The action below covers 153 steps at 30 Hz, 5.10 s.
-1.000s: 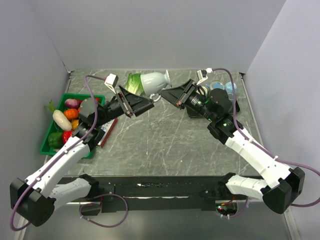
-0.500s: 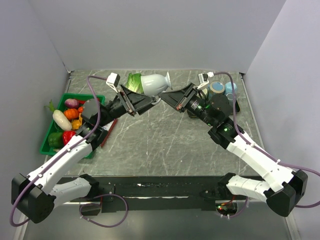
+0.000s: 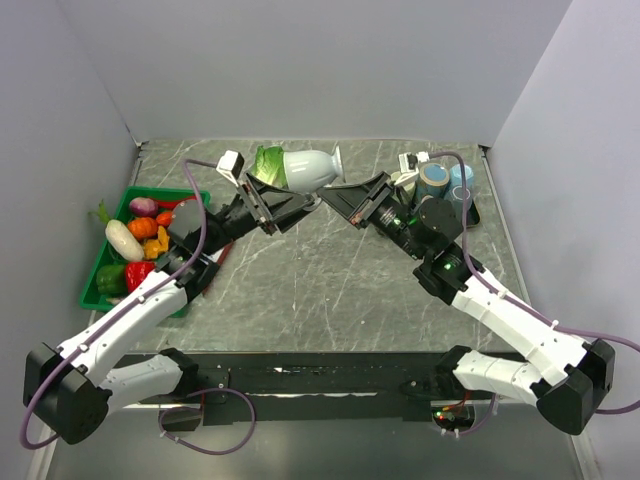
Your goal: Turn the mug right side up
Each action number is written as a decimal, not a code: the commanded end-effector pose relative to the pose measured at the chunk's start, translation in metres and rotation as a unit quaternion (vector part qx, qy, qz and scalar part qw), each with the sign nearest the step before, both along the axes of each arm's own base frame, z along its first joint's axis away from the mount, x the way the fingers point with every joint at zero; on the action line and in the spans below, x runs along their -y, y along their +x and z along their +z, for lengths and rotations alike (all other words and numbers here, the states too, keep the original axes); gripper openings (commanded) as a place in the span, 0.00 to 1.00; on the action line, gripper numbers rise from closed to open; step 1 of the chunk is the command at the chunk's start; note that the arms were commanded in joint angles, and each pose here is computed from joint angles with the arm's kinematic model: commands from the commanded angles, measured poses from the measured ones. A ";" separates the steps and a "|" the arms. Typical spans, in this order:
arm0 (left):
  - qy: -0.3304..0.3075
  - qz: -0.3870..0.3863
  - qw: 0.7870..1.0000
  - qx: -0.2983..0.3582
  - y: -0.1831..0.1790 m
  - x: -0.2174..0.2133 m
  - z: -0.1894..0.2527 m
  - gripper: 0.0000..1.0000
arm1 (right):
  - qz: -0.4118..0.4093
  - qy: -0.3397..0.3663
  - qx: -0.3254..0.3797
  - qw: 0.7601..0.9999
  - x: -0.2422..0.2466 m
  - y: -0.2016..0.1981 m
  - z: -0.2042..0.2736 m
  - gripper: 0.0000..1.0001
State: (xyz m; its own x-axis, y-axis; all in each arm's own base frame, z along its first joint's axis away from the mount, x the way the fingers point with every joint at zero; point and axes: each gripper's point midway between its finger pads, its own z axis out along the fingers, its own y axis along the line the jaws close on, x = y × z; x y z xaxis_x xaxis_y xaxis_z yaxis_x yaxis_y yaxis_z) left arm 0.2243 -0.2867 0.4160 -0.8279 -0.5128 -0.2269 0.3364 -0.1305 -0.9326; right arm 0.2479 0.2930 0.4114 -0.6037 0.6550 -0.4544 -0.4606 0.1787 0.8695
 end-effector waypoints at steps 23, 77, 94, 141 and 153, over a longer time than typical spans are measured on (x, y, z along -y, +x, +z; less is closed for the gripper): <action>0.040 0.103 0.989 0.097 0.019 -0.005 0.040 0.01 | 0.027 -0.059 -0.042 0.997 -0.014 -0.012 -0.021 0.18; 0.682 0.270 0.669 -0.116 0.186 -0.161 -0.323 0.06 | -0.255 -0.299 -0.239 0.888 0.148 0.002 -0.164 1.00; 0.662 0.276 0.686 -0.120 0.169 -0.161 -0.283 0.95 | -0.270 -0.349 -0.256 0.860 0.168 0.016 -0.174 1.00; 0.411 0.217 0.886 0.007 0.112 -0.088 -0.084 0.96 | -0.361 -0.532 -0.377 0.667 0.286 0.187 -0.327 0.56; 0.412 0.224 0.883 0.011 0.112 -0.093 -0.084 0.96 | -0.342 -0.518 -0.398 0.675 0.285 0.195 -0.340 0.29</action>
